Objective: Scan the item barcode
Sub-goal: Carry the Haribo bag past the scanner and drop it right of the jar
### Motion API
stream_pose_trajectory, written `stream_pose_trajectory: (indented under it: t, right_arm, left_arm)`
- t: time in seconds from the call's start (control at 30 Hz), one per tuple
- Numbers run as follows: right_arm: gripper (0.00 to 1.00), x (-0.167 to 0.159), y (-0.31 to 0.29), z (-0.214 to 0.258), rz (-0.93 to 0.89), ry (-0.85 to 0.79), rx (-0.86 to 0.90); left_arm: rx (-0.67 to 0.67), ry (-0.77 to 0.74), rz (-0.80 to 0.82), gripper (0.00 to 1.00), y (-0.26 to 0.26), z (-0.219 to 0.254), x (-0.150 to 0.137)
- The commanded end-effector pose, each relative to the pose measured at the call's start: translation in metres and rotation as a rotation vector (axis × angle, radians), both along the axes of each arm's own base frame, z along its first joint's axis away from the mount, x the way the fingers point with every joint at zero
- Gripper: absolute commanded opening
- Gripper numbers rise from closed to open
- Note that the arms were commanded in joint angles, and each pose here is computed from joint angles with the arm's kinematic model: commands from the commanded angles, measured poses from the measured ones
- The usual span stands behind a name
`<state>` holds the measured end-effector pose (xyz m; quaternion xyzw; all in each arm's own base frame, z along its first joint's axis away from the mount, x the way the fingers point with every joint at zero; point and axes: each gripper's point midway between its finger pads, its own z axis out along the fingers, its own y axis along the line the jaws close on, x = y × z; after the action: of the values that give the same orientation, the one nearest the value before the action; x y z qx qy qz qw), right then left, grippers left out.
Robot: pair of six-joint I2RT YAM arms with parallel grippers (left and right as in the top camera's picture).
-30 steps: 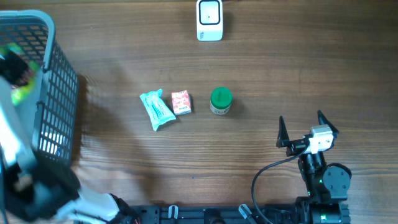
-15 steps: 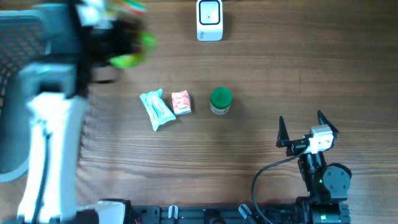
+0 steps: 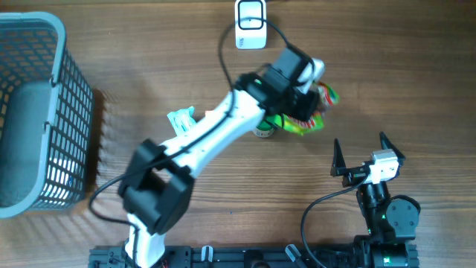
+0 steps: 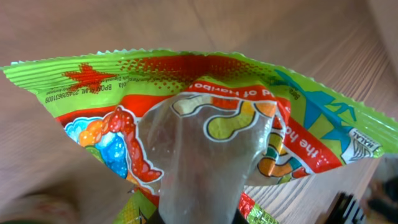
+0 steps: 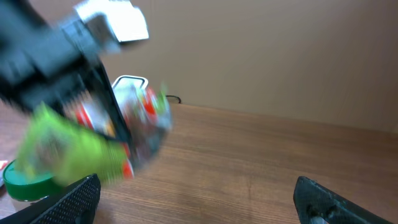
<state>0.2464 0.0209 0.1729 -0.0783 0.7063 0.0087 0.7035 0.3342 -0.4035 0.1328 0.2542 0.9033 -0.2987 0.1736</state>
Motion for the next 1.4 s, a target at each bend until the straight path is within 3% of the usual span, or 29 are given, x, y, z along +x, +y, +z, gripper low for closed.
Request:
stream_pose_trajectory:
  t: [0.0,0.33,0.37,0.43,0.53,0.7,0.8,1.07,1.3,1.37]
  right_arm:
    - [1.0,0.0,-0.002,0.001,-0.011,-0.006,-0.005]
    - [1.0,0.0,-0.002,0.001,-0.011,-0.006,-0.006]
    - [1.0,0.0,-0.002,0.001,-0.011,-0.006,-0.006]
    - [1.0,0.0,-0.002,0.001,-0.011,-0.006,-0.006]
    - [1.0,0.0,-0.002,0.001,-0.011,-0.006,-0.006]
    - [1.0,0.0,-0.002,0.001,-0.011,-0.006,-0.006]
    - [1.0,0.0,-0.002,0.001,-0.011,-0.006,-0.006]
    - [1.0,0.0,-0.002,0.001,-0.011,-0.006,-0.005]
    - [1.0,0.0,-0.002,0.001,-0.011,-0.006,-0.006]
    - [1.0,0.0,-0.002,0.001,-0.011,-0.006,-0.006]
  left_arm:
    - [0.037,0.018,-0.017,0.04,-0.015,-0.029,-0.009]
    - [0.118,0.072,0.035,0.04,-0.02,-0.068,-0.019]
    - [0.12,0.073,0.033,0.06,-0.02,-0.069,-0.02]
    - [0.125,0.065,0.038,0.24,-0.02,-0.069,-0.019]
    - [0.115,0.053,0.04,0.34,-0.022,-0.067,-0.016]
    - [0.097,0.039,0.04,0.31,-0.026,-0.064,-0.013]
    - [0.061,0.008,0.054,0.36,-0.027,-0.049,-0.002]
    - [-0.075,-0.134,0.187,0.24,0.017,0.062,0.052]
    - [-0.022,-0.155,0.286,0.04,0.122,0.139,0.035]
    - [0.019,-0.153,0.319,0.04,0.151,0.15,0.024]
